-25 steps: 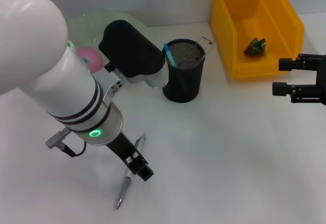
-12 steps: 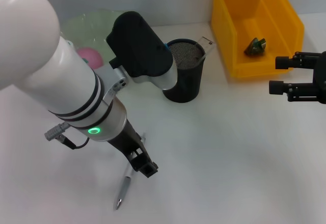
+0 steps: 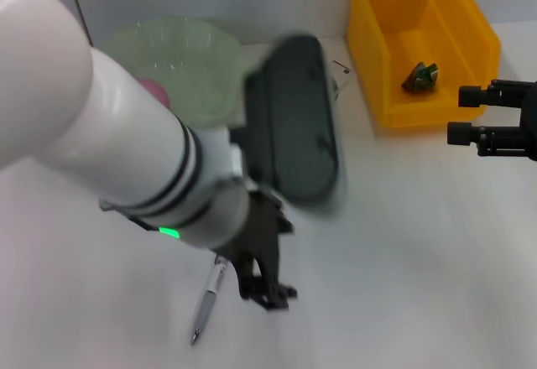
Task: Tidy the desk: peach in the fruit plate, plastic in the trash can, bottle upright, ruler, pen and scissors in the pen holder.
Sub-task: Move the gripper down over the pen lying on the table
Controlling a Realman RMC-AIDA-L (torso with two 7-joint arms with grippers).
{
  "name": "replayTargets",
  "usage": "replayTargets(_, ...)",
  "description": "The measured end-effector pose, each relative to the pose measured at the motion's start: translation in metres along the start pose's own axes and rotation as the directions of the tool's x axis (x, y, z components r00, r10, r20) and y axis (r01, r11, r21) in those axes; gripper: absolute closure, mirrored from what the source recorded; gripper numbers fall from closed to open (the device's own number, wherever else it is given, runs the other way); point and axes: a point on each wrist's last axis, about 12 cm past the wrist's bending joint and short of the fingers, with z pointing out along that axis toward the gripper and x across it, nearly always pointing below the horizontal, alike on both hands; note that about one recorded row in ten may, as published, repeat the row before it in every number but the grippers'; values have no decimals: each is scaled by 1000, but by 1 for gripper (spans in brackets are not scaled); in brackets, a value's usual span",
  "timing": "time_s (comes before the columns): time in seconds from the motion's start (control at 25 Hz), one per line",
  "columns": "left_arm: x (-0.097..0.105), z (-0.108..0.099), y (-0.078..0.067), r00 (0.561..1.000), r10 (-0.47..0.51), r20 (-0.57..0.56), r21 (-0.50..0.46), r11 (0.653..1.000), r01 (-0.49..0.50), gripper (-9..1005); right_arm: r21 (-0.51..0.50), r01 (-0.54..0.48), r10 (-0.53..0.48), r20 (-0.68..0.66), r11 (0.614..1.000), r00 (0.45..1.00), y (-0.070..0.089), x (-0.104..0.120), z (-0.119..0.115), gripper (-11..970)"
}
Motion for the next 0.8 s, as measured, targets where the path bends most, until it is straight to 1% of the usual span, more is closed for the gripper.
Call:
replayTargets(0.04,0,0,0,1000,0,0,0,1000,0,271,0,0,0,0,1000,1000,0,0,0,208)
replayTargets(0.12,-5,1,-7,994,112,3,42,993,-112,271,-1,-23,23,7,1000,1000,0,-2,2,208)
replayTargets(0.16,-8,2,-12,983,183,11,72,980,-183,271,-1,-23,23,7,1000,1000,0,-2,2,208)
replayTargets(0.24,-7,4,-15,959,281,24,118,952,-282,271,-5,-35,35,15,999,999,0,-3,5,208)
replayTargets(0.36,-2,4,-15,922,386,36,139,912,-387,272,-12,-53,54,33,999,998,2,-4,9,208)
replayTargets(0.4,2,2,-13,893,448,42,121,885,-450,272,-13,-57,57,38,998,998,2,-5,10,208)
replayTargets(0.44,2,2,-13,893,448,42,121,885,-450,271,-15,-61,62,43,998,997,3,-5,10,208)
replayTargets(0.48,4,1,-12,875,483,47,105,868,-485,271,-16,-67,67,47,998,997,3,-5,11,208)
replayTargets(0.52,5,1,-11,864,501,51,95,859,-503,270,-16,-73,73,49,997,996,3,-6,11,208)
replayTargets(0.56,7,0,-10,841,538,56,76,838,-541,270,-16,-77,78,49,997,996,3,-7,11,208)
replayTargets(0.6,9,-1,-10,801,595,65,53,800,-598,270,-16,-81,81,49,997,995,2,-9,12,208)
replayTargets(0.64,9,-1,-10,801,595,65,53,800,-598,269,-16,-81,81,49,997,995,2,-9,12,208)
replayTargets(0.68,10,-2,-11,784,617,69,43,783,-620,269,-17,-82,83,49,996,995,2,-10,12,208)
replayTargets(0.8,12,-2,-9,709,701,74,-6,711,-703,268,-17,-84,85,52,996,995,0,-15,15,208)
